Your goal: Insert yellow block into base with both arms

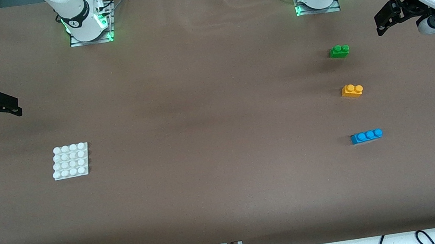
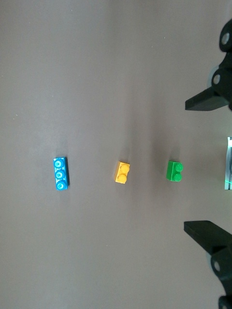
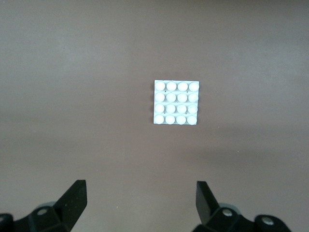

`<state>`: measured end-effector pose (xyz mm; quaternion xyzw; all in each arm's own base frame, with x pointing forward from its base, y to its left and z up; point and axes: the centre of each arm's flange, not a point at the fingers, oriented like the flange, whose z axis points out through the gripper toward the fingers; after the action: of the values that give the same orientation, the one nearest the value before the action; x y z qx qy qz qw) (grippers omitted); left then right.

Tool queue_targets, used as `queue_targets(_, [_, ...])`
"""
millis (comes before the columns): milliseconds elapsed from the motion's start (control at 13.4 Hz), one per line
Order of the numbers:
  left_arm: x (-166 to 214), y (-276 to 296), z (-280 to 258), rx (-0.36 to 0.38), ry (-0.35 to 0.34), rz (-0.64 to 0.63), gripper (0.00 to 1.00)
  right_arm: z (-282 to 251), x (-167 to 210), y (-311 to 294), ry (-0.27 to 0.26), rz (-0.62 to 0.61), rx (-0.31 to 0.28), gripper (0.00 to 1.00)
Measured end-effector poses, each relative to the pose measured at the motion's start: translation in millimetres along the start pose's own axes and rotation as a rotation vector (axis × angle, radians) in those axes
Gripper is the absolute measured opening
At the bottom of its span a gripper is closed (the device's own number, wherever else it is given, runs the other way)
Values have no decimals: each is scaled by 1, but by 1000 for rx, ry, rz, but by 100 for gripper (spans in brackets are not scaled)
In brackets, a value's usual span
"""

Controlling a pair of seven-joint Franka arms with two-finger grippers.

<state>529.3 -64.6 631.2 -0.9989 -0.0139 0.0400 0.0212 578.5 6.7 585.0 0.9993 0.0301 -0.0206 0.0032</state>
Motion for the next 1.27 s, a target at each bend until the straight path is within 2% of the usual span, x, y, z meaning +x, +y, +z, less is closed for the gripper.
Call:
queue_targets(820, [0,0,0,0,0,0,100,1,0,1,-2,0,-5,100])
queue_targets(1267, [0,0,0,0,1,1,100,22,11,1,-36,0,-7,100])
